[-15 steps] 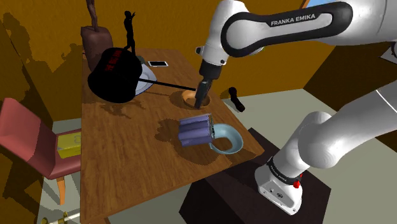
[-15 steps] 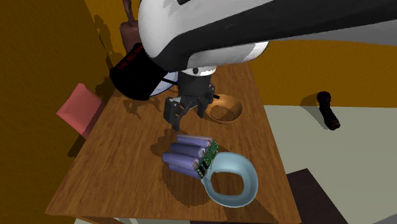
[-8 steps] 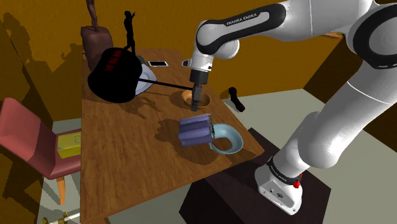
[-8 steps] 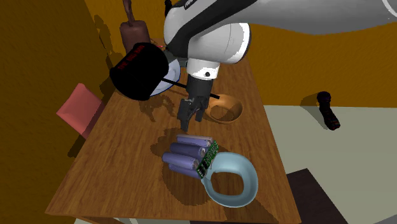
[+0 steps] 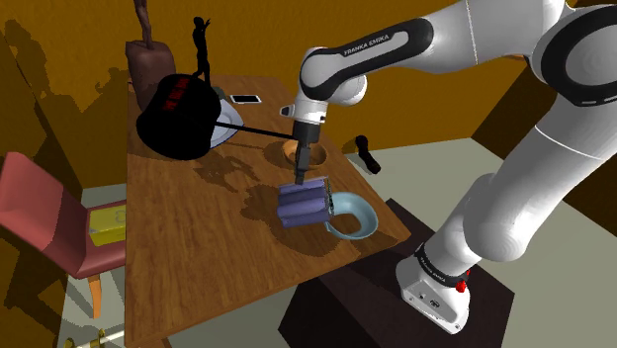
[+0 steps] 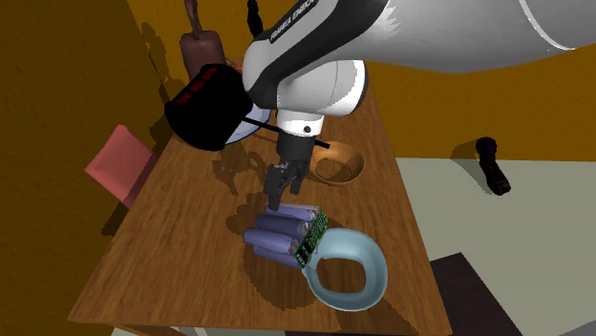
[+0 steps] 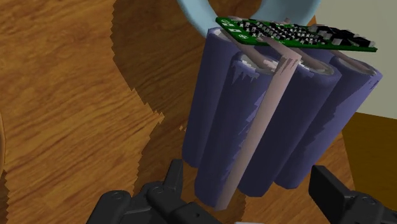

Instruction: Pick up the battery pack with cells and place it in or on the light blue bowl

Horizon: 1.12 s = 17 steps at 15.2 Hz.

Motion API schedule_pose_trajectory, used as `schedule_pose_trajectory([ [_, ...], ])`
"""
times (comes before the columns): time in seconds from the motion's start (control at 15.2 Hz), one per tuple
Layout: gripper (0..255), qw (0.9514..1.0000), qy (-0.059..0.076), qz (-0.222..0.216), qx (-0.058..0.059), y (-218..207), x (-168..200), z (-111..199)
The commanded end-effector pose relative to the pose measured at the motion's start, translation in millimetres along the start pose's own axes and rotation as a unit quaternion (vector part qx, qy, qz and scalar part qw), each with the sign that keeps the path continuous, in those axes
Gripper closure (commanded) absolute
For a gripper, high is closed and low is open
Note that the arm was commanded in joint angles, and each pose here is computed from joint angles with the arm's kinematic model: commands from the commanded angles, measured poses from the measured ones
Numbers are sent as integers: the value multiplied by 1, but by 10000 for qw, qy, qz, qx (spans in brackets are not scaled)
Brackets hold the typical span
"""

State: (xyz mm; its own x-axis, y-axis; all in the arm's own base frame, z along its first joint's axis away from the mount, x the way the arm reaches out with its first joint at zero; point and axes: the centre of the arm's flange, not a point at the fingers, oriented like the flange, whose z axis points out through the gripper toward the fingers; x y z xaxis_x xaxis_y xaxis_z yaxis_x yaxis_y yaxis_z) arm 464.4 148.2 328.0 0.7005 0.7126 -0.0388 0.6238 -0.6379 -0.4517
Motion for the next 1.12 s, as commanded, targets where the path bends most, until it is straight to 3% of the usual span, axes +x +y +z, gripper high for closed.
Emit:
schedule_pose_trajectory([
  [0.0, 0, 10000, 1, 0, 0, 0, 0, 1],
  [0.26, 0, 10000, 1, 0, 0, 0, 0, 1],
  [0.33, 255, 10000, 1, 0, 0, 0, 0, 1],
  [1.06, 255, 10000, 1, 0, 0, -5, 0, -8],
])
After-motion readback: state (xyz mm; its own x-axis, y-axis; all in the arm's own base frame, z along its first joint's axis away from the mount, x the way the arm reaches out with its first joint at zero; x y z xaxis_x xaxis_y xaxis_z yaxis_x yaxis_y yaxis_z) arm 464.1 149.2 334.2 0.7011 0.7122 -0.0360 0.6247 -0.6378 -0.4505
